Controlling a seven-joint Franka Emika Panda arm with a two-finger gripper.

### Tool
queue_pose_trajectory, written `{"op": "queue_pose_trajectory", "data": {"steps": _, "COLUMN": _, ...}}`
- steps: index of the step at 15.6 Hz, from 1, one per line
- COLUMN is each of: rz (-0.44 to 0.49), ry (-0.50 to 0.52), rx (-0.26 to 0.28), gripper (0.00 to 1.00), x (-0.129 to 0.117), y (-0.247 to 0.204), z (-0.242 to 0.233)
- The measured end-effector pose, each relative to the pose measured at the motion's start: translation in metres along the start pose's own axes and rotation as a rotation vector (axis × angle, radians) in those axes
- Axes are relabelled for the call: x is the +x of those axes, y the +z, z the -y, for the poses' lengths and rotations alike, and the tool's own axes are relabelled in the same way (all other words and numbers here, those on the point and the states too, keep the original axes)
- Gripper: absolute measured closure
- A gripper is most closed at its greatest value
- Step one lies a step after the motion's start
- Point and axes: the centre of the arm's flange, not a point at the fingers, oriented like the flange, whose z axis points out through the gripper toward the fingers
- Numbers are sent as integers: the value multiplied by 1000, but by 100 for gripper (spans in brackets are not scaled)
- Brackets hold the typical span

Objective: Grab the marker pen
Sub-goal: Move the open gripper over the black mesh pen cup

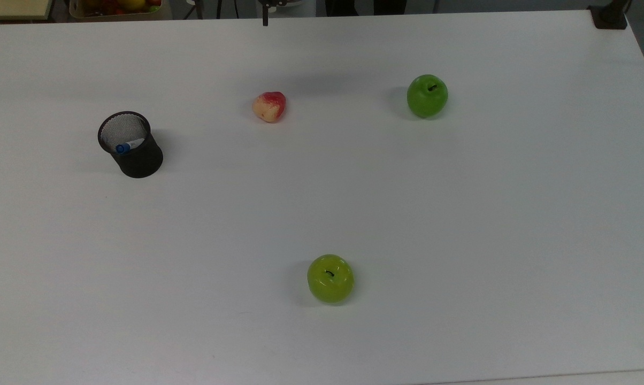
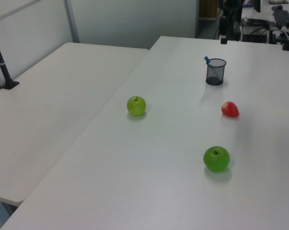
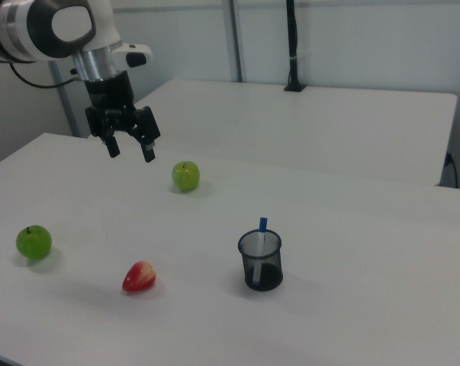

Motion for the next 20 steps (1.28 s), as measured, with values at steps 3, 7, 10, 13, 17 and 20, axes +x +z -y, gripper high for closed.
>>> {"op": "queue_pose_trajectory", "data": {"steps": 3, "rz": 0, "ry": 0, "rx": 0, "gripper": 0, "x": 0, "y": 0, "z": 0}}
{"op": "queue_pose_trajectory", "data": {"steps": 7, "rz": 0, "ry": 0, "rx": 0, "gripper": 0, "x": 0, "y": 0, "z": 0}}
{"op": "queue_pose_trajectory", "data": {"steps": 10, "rz": 1, "ry": 0, "rx": 0, "gripper": 0, "x": 0, "y": 0, "z": 0}}
{"op": "queue_pose_trajectory", "data": {"steps": 13, "rz": 4, "ry": 9, "rx": 0, "gripper": 0, "x": 1, "y": 2, "z": -5}}
{"op": "queue_pose_trajectory", "data": {"steps": 17, "rz": 18, "ry": 25, "rx": 1, "gripper": 0, "x": 5, "y": 13, "z": -40}}
{"op": "queue_pose_trajectory", "data": {"steps": 20, "rz": -9, "ry": 26, "rx": -1, "gripper": 0, "x": 12, "y": 25, "z": -84}}
